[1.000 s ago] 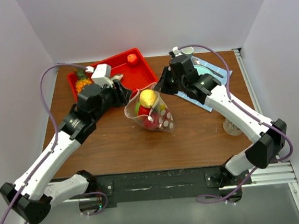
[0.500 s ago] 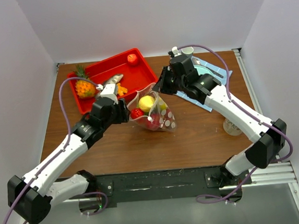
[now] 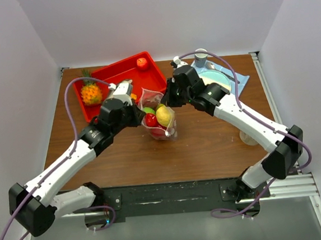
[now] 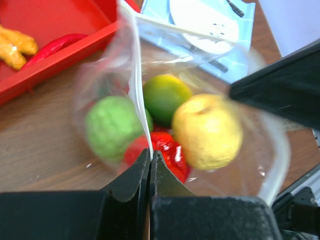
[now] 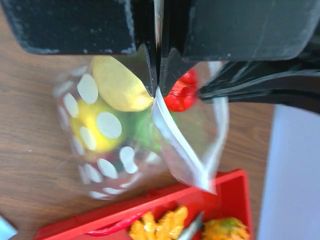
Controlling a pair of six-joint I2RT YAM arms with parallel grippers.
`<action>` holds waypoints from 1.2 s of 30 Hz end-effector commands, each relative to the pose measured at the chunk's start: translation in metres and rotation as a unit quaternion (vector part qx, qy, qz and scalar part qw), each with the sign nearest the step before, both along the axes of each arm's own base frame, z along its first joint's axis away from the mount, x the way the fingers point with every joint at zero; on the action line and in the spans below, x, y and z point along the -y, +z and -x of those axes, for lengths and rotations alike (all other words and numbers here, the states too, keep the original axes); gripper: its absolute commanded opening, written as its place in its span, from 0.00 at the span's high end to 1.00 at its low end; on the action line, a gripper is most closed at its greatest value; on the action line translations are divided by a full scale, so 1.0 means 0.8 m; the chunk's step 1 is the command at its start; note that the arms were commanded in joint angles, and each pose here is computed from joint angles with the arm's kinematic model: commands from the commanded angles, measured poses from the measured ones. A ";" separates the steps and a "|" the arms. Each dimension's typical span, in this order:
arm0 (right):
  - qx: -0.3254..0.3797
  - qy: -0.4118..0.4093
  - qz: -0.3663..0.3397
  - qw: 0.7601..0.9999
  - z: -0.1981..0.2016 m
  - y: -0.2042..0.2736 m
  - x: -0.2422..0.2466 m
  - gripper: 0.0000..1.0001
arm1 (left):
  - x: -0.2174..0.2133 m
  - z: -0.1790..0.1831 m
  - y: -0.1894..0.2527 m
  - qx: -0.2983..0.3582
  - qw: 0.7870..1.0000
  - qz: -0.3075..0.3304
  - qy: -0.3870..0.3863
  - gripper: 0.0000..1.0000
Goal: Place the food in the zip-top bag and seal the zipper
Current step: Adjust the zipper food storage bag at the center of the board.
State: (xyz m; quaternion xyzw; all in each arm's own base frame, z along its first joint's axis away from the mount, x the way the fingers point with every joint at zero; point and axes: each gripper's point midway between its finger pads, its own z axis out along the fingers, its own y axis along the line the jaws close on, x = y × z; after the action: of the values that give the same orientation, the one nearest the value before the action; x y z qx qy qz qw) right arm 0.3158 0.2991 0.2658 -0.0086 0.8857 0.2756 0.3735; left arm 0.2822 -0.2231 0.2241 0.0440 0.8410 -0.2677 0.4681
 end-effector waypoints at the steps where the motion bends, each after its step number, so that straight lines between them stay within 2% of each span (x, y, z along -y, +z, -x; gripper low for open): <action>1: 0.029 -0.020 0.062 0.997 -0.025 -0.002 0.015 1.00 | 0.048 -0.019 0.105 0.067 0.995 0.065 -0.023 1.00; 3: 0.021 -0.016 0.085 0.996 -0.030 -0.010 0.014 1.00 | 0.049 -0.028 0.122 0.077 0.995 0.064 -0.010 1.00; 6: 0.036 -0.022 0.086 0.995 -0.033 -0.001 0.019 1.00 | 0.045 -0.037 0.088 0.048 0.998 0.028 0.006 1.00; 9: 0.042 -0.031 0.106 0.993 -0.037 0.002 0.028 0.99 | 0.040 -0.032 0.061 0.029 0.999 0.027 0.015 1.00; 19: 0.052 -0.021 0.090 0.994 -0.040 0.020 0.020 1.00 | 0.025 -0.011 0.077 0.042 0.997 0.064 0.023 1.00; 23: 0.055 -0.019 0.084 0.995 -0.036 0.027 0.022 1.00 | 0.040 -0.002 0.071 0.034 0.997 0.072 -0.015 1.00; 25: 0.064 -0.022 0.081 0.994 -0.029 0.038 0.031 1.00 | 0.047 -0.001 0.080 0.050 0.995 0.084 -0.032 1.00; 28: 0.071 -0.028 0.085 0.993 -0.020 0.040 0.044 1.00 | 0.049 -0.001 0.094 0.071 0.993 0.089 -0.042 0.91; 29: 0.079 -0.028 0.079 0.993 -0.014 0.050 0.049 1.00 | 0.050 -0.001 0.101 0.081 0.991 0.091 -0.046 0.77; 31: 0.076 -0.026 0.080 0.994 -0.006 0.048 0.054 1.00 | 0.049 -0.002 0.118 0.100 0.989 0.097 -0.048 0.59; 32: 0.080 -0.027 0.076 0.994 0.000 0.055 0.060 1.00 | 0.047 -0.004 0.129 0.114 0.988 0.096 -0.044 0.43; 34: 0.086 -0.028 0.073 0.993 0.005 0.064 0.066 1.00 | 0.041 -0.010 0.146 0.134 0.986 0.096 -0.030 0.28; 36: 0.091 -0.033 0.078 0.992 0.011 0.071 0.076 1.00 | 0.027 -0.023 0.171 0.162 0.982 0.096 0.002 0.23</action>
State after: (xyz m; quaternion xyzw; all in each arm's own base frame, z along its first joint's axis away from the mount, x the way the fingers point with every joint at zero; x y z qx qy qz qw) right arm 0.3132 0.2511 0.2908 -0.0367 0.8877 0.1827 0.4211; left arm 0.2860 -0.2548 0.2824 0.0585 0.7954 -0.3243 0.5087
